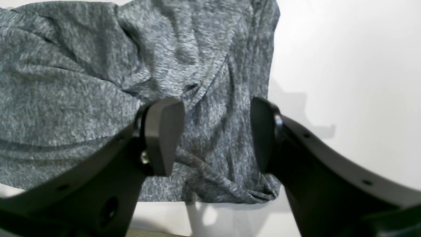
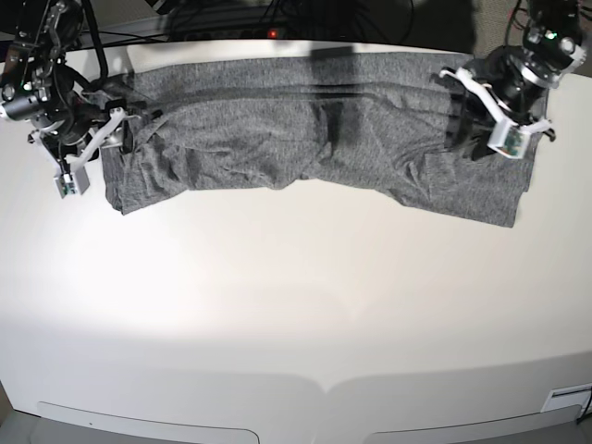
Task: Fold the T-shirt properly
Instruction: 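Pull the shirt's end with the left gripper to straighten the folded body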
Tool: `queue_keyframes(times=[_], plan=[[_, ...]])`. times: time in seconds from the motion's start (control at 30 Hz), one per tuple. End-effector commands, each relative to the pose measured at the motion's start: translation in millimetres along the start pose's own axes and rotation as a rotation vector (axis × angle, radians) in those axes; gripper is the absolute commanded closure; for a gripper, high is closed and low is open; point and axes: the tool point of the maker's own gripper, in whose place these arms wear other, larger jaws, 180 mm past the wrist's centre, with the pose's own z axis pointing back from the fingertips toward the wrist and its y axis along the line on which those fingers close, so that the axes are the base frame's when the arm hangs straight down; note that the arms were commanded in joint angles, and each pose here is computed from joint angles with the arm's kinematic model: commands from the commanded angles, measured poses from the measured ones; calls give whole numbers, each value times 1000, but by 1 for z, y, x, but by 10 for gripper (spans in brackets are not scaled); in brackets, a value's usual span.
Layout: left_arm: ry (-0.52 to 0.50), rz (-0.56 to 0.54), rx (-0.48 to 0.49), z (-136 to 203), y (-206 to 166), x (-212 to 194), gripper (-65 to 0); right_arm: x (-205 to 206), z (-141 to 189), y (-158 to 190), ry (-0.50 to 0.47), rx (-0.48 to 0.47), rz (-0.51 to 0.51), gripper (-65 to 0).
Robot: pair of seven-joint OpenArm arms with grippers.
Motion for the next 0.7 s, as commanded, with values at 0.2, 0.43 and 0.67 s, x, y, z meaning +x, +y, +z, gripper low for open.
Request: queue_keyframes(times=[0.2, 0.43, 0.67], plan=[[41, -70, 32, -35, 18, -6, -185, 9, 5, -4, -27, -11, 19, -356], [119, -97, 63, -48, 34, -16, -185, 10, 5, -4, -28, -10, 18, -356], [147, -101, 65, -47, 35, -23, -178, 9, 5, -4, -24, -10, 18, -356]])
